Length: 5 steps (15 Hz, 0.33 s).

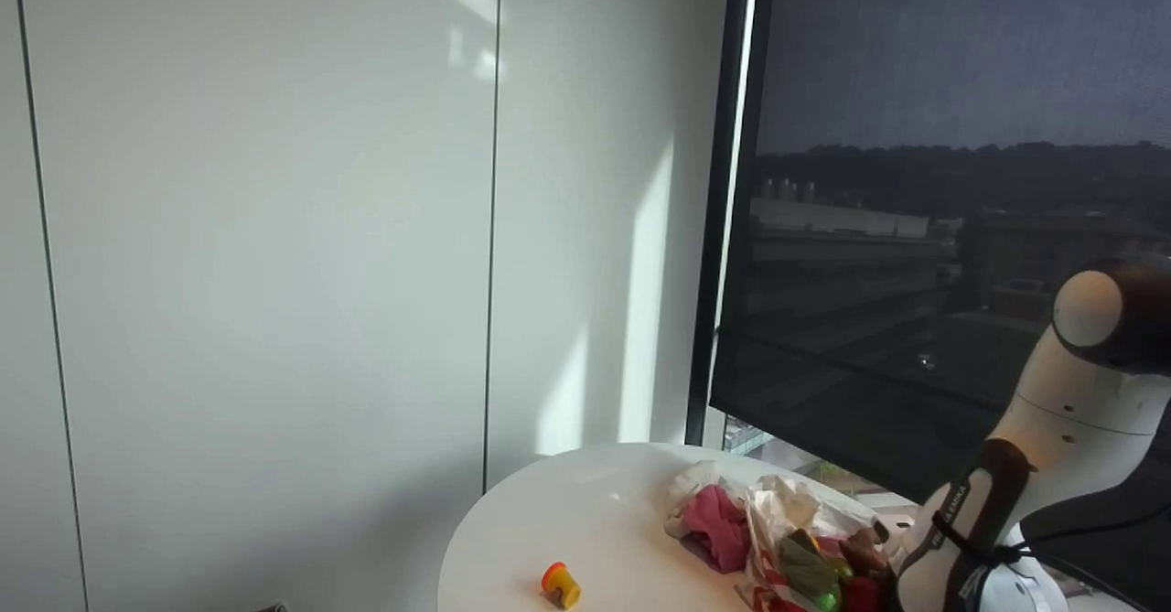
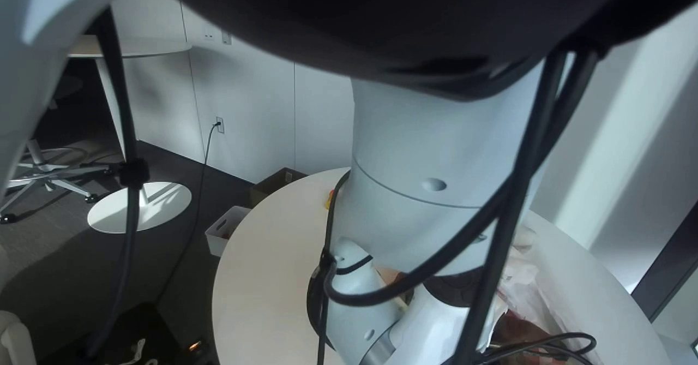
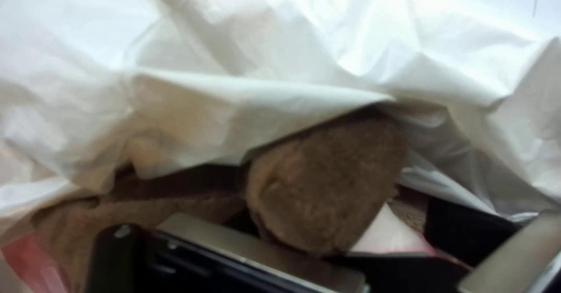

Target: Put the items, which are on the table, inside the plastic

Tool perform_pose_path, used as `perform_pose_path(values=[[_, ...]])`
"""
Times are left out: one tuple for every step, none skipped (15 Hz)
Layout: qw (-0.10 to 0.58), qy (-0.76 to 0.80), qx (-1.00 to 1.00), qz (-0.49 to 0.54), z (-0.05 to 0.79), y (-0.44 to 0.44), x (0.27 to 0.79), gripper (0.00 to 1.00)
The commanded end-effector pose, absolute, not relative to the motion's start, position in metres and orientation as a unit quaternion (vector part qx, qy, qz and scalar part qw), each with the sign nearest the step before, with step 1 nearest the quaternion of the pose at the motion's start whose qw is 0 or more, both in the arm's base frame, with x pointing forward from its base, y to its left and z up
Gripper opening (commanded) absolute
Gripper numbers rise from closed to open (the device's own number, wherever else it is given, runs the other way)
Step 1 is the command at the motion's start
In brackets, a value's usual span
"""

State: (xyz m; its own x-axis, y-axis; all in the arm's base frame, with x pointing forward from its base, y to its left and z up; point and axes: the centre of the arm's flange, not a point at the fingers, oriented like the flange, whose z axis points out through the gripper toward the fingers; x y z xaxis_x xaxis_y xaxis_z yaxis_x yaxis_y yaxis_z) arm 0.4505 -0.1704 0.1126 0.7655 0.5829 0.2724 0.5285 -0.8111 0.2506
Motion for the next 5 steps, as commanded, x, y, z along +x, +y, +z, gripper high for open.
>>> perform_pose_path(values=[[0.063,0.295,0.934,0.194,0.094,-0.164,0.446,1.00],[0.060,0.288,0.933,0.207,0.093,-0.162,0.446,1.00],[0.076,0.293,0.934,0.189,0.111,-0.167,0.449,1.00],[0.075,0.293,0.934,0.191,0.111,-0.167,0.449,1.00],[0.076,0.293,0.934,0.191,0.112,-0.168,0.449,1.00]])
